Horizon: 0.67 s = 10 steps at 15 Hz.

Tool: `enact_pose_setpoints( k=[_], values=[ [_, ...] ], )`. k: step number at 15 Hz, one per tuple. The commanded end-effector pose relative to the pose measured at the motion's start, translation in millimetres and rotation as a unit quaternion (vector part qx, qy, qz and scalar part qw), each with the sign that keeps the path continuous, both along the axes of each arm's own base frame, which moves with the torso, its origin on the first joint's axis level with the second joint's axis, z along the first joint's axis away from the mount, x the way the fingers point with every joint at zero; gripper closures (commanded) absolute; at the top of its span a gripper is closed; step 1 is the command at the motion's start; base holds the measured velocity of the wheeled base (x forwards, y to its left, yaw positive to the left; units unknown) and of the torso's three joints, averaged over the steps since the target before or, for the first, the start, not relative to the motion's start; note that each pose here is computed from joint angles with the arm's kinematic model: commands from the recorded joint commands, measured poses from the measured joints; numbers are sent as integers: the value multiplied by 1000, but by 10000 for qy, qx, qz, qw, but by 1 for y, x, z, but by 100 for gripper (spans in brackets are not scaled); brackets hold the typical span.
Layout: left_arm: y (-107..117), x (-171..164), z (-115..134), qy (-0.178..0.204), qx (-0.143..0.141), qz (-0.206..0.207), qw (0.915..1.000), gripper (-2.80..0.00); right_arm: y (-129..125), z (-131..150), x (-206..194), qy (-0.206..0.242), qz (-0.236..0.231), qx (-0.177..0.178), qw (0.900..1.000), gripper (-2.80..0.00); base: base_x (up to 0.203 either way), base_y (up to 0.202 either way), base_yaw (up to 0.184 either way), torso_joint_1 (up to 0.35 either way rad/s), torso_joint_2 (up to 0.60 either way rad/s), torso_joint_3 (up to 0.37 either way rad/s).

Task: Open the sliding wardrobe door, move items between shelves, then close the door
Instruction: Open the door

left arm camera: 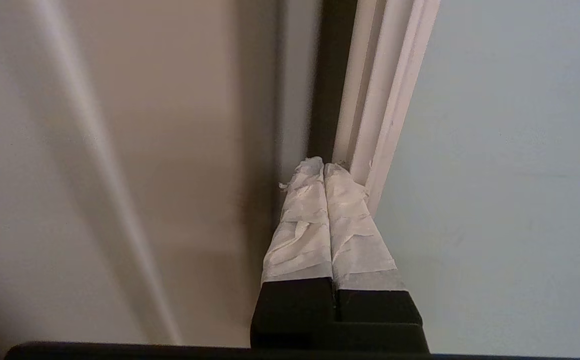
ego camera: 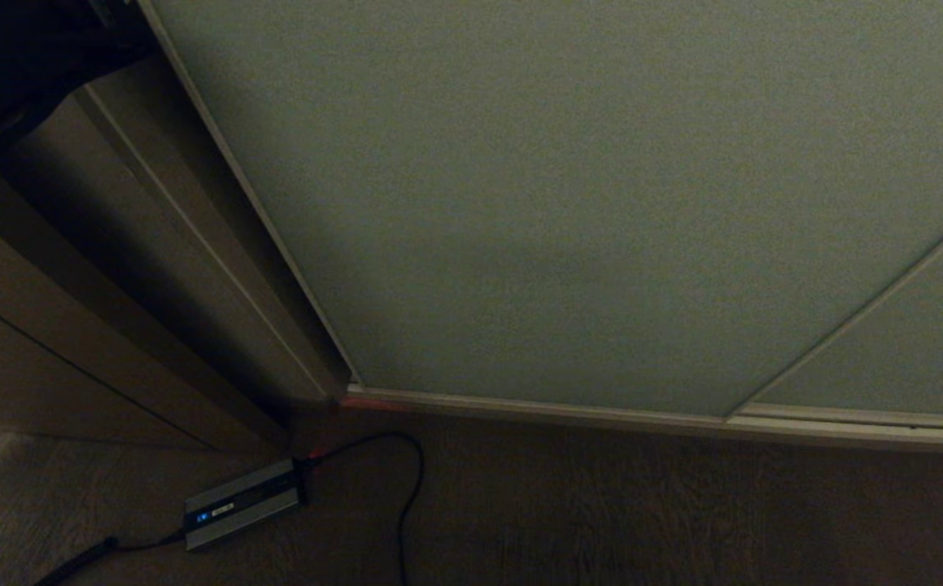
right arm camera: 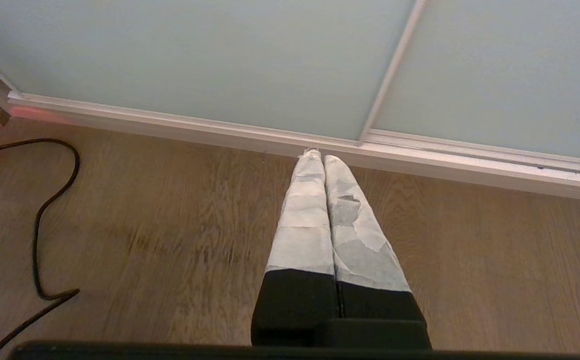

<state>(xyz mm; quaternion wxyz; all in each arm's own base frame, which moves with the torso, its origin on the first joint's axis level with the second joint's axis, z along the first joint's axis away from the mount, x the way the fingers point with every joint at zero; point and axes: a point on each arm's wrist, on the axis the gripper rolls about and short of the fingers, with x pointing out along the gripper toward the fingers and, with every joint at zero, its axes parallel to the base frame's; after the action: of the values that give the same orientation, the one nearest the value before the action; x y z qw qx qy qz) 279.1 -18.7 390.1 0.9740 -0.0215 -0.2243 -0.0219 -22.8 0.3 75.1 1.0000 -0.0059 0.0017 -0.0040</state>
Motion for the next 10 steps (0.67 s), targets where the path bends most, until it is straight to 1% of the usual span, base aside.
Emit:
enact_pose_setpoints(
  k=[1,4,6,7,8,10],
  values=[
    [-13,-4,1,8,28,-248,9997,0,0,-1,0,32,2,-1,10000,0,0,0,0,0,0,0],
    [-24,-5,-1,43,36,-445,9990,0,0,-1,0,29,2,-1,10000,0,0,0,0,0,0,0],
    [-35,-10,-1,53,45,-658,9978,0,0,-1,0,24,2,-2,10000,0,0,0,0,0,0,0],
    [-41,-15,-4,118,64,-781,9969,0,0,-1,0,36,8,-1,10000,0,0,0,0,0,0,0],
    [-44,-19,-6,166,82,-834,9963,0,0,-1,0,31,2,-1,10000,0,0,0,0,0,0,0],
    [-40,-27,-1,83,-6,-822,9966,0,0,-1,0,30,2,-1,10000,0,0,0,0,0,0,0]
  ],
)
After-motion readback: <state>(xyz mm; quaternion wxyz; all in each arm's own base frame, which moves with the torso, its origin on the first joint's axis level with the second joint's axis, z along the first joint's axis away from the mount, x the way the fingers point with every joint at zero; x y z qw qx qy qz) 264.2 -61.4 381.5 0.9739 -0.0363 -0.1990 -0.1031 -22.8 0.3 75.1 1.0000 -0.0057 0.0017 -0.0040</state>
